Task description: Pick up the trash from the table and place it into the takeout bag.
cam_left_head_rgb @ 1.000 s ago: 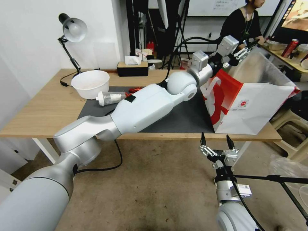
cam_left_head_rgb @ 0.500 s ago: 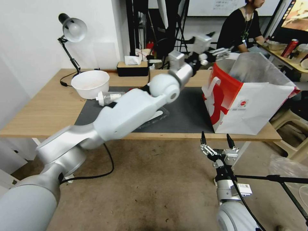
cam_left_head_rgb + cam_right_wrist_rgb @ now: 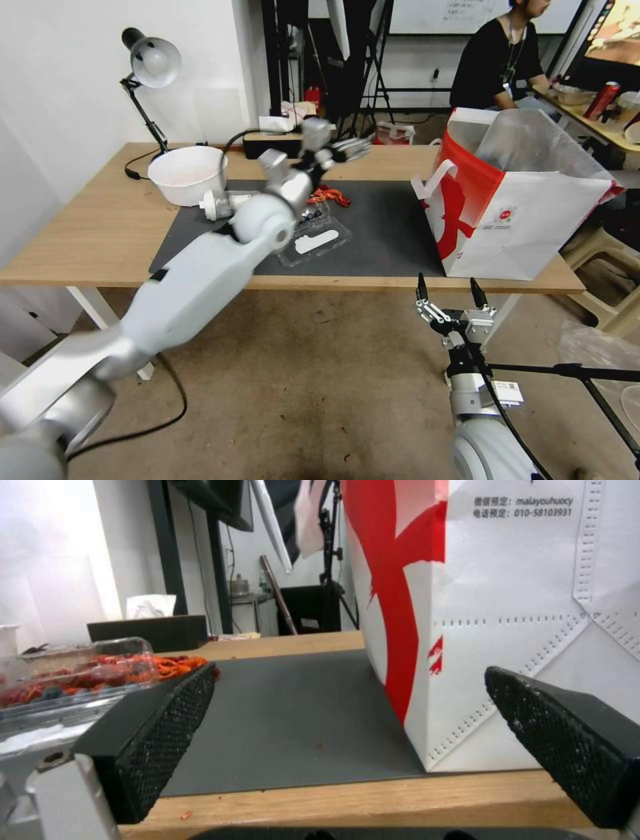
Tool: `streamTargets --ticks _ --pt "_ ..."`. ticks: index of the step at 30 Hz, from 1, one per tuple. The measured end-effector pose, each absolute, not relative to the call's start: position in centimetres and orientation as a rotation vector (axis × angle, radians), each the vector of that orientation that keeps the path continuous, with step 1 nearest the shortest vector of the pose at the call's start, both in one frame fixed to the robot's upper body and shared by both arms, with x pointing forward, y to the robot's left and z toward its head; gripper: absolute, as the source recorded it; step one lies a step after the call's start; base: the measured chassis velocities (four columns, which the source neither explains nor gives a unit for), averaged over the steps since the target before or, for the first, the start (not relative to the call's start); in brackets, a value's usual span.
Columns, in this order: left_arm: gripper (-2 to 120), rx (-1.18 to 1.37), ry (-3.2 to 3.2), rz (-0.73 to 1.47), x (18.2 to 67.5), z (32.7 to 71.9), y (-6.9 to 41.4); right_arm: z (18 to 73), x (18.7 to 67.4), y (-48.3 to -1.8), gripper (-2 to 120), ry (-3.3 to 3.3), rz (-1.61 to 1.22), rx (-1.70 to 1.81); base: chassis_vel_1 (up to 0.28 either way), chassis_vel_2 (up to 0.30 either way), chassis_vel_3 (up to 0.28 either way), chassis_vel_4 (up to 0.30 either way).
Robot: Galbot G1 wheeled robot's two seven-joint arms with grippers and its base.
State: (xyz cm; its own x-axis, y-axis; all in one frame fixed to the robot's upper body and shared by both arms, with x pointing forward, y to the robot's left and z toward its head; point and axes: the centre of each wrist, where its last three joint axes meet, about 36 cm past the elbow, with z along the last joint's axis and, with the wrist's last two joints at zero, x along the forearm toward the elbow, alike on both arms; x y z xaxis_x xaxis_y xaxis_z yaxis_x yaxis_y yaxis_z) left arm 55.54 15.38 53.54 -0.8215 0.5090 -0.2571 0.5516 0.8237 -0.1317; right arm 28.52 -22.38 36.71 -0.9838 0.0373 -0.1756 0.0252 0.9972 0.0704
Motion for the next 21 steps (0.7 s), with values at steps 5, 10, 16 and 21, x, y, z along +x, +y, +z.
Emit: streamTargets --ticks 5,10,16,21 --pt "100 0.754 2.839 -0.297 52.9 51.6 18.6 36.6 28.4 -22.2 100 2.967 0.101 0.040 0.000 0.000 0.000 0.000" --pt "100 0.729 2.852 -0.278 51.2 50.4 20.6 36.5 28.3 -22.1 100 2.970 0.101 0.034 0.000 0.000 0.000 0.000" --pt "100 0.654 2.870 -0.243 48.1 49.3 23.5 36.3 28.3 -21.9 100 2.973 0.102 0.022 0.000 0.000 0.000 0.000" --pt "100 0.586 2.879 -0.173 45.7 48.3 25.3 36.2 28.3 -21.8 100 2.976 0.102 0.016 0.000 0.000 0.000 0.000"
